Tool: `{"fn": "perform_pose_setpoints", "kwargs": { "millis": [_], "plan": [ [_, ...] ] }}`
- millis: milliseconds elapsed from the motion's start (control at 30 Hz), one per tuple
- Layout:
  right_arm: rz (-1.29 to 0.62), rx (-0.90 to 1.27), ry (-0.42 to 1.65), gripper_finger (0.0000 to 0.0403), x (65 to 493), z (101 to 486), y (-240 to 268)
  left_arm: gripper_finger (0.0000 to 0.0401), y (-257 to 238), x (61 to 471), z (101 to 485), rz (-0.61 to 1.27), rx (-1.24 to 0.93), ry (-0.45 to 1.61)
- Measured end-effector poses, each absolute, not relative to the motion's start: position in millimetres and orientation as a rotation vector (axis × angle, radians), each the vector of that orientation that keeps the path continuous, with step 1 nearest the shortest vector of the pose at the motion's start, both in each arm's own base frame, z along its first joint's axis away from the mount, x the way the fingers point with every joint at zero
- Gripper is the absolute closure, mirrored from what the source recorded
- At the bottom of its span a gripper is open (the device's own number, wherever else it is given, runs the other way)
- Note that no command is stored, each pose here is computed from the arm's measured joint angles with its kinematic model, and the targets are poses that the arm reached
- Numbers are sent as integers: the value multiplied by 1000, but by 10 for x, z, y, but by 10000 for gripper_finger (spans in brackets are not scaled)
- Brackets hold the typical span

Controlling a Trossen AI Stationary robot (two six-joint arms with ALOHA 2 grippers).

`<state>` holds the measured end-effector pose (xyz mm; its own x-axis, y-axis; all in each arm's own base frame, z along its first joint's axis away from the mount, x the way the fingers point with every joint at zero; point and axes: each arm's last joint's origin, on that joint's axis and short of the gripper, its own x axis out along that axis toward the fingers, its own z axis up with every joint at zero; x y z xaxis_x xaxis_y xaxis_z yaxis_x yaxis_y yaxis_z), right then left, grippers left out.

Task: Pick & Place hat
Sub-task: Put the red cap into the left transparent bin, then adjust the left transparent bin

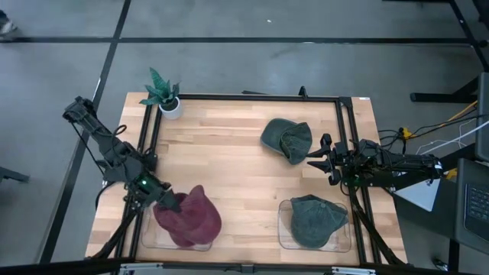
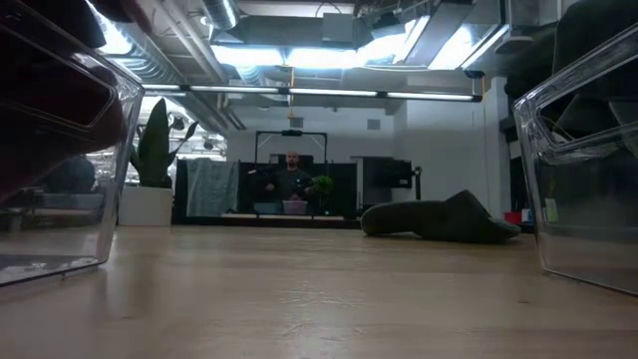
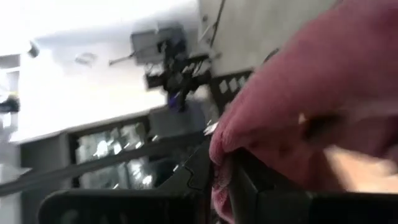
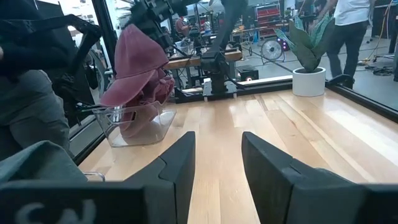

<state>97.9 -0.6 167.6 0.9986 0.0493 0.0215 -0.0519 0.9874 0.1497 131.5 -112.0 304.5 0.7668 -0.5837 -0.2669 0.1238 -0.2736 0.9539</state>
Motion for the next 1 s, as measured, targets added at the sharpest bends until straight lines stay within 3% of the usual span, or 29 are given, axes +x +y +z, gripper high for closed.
{"fn": "perform_pose_setpoints", "kwargs": {
  "millis": [333,733,1000],
  "plan": [
    [51,151,-18,271,979,1676,-6,373,-1071,1079,2819,-880,1655,-331],
    [51,150,-18,271,979,1676,-6,258,-1011,1039,2803,-823,1391,-253],
    [51,149,-18,271,978,1677,-6,193,-809,998,2847,-582,1496,-128]
  ]
}}
